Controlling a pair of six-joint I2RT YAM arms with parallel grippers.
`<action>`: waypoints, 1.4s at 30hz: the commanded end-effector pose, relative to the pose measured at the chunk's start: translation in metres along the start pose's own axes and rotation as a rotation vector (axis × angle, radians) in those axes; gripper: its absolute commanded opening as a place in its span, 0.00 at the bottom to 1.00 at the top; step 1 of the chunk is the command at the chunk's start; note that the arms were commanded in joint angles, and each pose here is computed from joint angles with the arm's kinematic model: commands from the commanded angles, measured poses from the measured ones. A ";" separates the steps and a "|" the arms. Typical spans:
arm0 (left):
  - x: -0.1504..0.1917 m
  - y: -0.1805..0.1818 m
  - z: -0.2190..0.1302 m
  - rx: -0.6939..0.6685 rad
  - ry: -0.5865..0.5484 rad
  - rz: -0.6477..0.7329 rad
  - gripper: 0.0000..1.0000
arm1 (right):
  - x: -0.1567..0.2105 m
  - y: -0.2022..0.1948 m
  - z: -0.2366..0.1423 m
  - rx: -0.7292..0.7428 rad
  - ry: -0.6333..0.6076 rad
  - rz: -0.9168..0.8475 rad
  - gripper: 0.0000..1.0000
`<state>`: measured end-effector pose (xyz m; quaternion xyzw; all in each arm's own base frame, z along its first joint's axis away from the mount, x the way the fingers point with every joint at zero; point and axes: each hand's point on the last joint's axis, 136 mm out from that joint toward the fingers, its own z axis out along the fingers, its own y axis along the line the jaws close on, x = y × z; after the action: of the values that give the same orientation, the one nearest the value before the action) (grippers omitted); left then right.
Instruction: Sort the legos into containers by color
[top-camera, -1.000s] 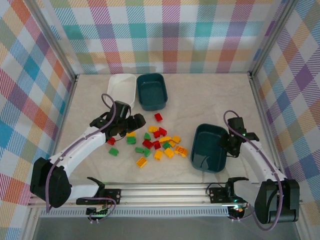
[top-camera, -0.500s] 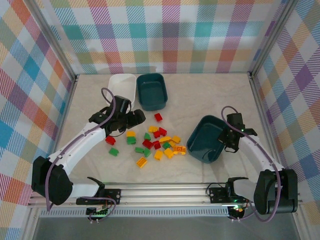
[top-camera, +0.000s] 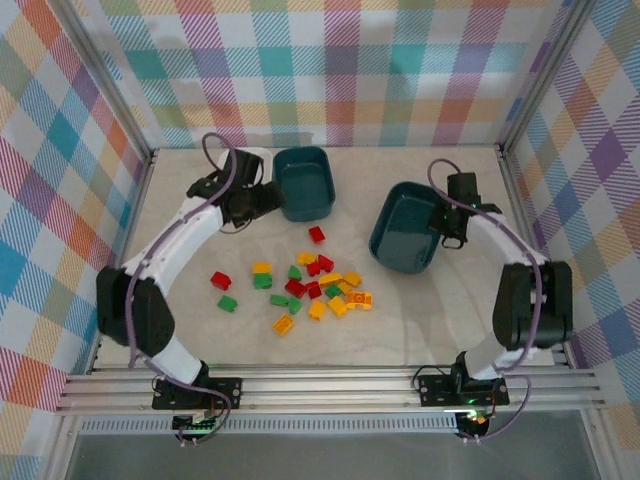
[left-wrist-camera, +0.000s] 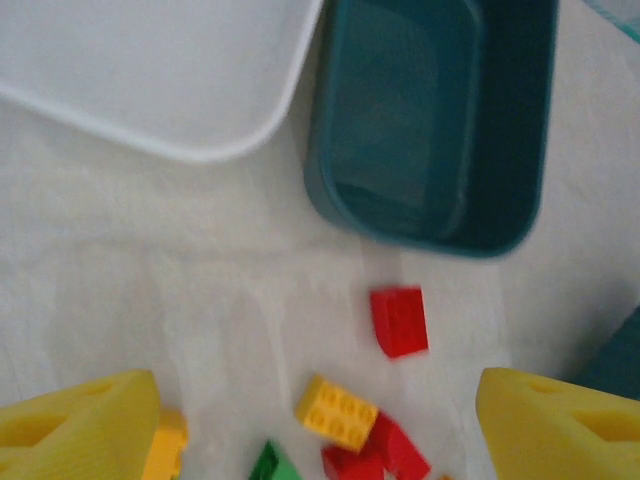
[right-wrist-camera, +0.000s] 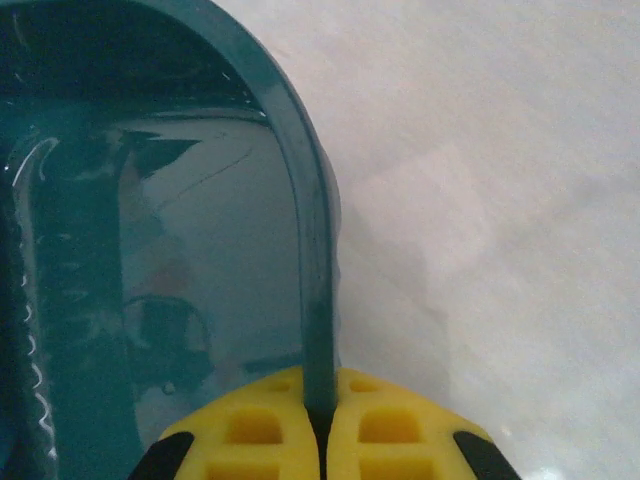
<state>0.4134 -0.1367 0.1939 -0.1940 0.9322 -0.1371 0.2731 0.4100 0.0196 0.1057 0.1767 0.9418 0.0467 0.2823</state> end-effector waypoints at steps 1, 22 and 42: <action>-0.023 0.009 0.027 -0.061 0.039 0.009 0.82 | -0.029 0.034 0.018 -0.128 -0.022 -0.081 0.00; -0.070 0.013 0.176 -0.166 0.182 0.146 0.75 | -0.058 0.103 0.076 -0.316 0.113 -0.174 0.00; -0.011 -0.028 0.173 -0.086 0.274 0.322 0.35 | -0.057 0.108 0.065 -0.311 0.143 -0.283 0.00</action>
<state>0.5294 -0.1710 0.0372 -0.0544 0.9882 -0.0592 0.1305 0.5176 0.0941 0.0845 0.0249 0.9583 0.1666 0.2308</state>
